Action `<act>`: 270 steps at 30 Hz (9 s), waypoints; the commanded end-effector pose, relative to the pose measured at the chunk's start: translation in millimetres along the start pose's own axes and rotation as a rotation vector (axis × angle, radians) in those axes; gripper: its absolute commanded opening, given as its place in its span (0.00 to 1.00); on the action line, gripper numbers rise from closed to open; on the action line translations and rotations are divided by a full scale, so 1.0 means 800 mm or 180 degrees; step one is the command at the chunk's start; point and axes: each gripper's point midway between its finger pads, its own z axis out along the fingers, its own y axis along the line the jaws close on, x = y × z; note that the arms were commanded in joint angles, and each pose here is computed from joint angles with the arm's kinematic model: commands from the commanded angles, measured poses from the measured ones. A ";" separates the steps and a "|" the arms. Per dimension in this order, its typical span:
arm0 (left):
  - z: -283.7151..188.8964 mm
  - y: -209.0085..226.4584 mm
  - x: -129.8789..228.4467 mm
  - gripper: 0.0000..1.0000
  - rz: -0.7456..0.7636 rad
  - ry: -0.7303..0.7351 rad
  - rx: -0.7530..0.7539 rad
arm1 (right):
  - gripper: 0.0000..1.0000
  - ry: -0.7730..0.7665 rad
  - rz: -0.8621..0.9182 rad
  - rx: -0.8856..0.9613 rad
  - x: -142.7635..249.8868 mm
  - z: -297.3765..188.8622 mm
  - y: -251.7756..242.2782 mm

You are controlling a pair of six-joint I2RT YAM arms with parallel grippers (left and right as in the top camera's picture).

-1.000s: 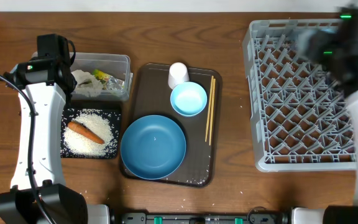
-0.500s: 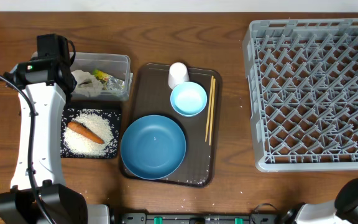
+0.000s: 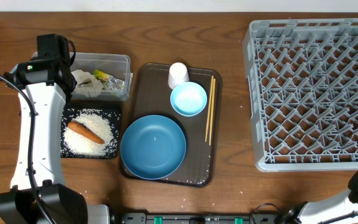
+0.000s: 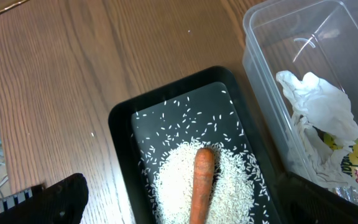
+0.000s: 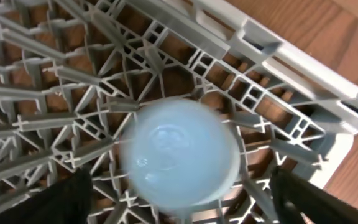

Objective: Sort waste into correct bins and load items into the dishwasher rack
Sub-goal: 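Carry the light-blue cup right and set it in the dish rack, then move the right gripper back and grasp the white cup, then carry the white cup right and set it in the dish rack, then move the right gripper back over the brown tray, then grasp the light-blue cup on the brown tray with the right gripper, then carry the light-blue cup right and set it in the dish rack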

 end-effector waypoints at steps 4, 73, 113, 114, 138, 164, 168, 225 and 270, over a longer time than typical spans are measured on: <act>0.001 0.003 -0.003 0.98 -0.0021 -0.0050 -0.0056 | 0.93 -0.0105 -0.0053 -0.0076 -0.008 -0.023 0.006; 0.001 0.003 -0.003 0.99 -0.0021 -0.0050 -0.0056 | 0.73 -0.0294 -0.3253 -0.2620 0.558 -0.122 0.596; 0.001 0.003 -0.003 0.98 -0.0021 -0.0050 -0.0056 | 0.59 -0.0861 -0.0401 -0.0289 -0.056 -0.080 0.126; 0.001 0.003 -0.003 0.99 -0.0021 -0.0050 -0.0056 | 0.59 -0.0789 -0.0395 -0.0276 -0.057 -0.065 0.117; 0.001 0.003 -0.003 0.99 -0.0021 -0.0050 -0.0056 | 0.99 -0.0847 -0.0487 -0.0791 -0.063 -0.093 0.135; 0.001 0.003 -0.003 0.98 -0.0021 -0.0050 -0.0056 | 0.70 0.0226 -0.3097 -0.2453 0.443 -0.234 0.510; 0.001 0.003 -0.003 0.98 -0.0021 -0.0050 -0.0056 | 0.64 0.0453 -0.3373 -0.2311 0.507 -0.202 0.514; 0.001 0.003 -0.003 0.98 -0.0021 -0.0050 -0.0056 | 0.01 -0.0371 -0.2527 -0.2339 0.337 -0.308 0.535; 0.001 0.003 -0.003 0.98 -0.0021 -0.0049 -0.0055 | 0.01 0.1850 -0.1293 -0.4560 0.162 -0.103 0.439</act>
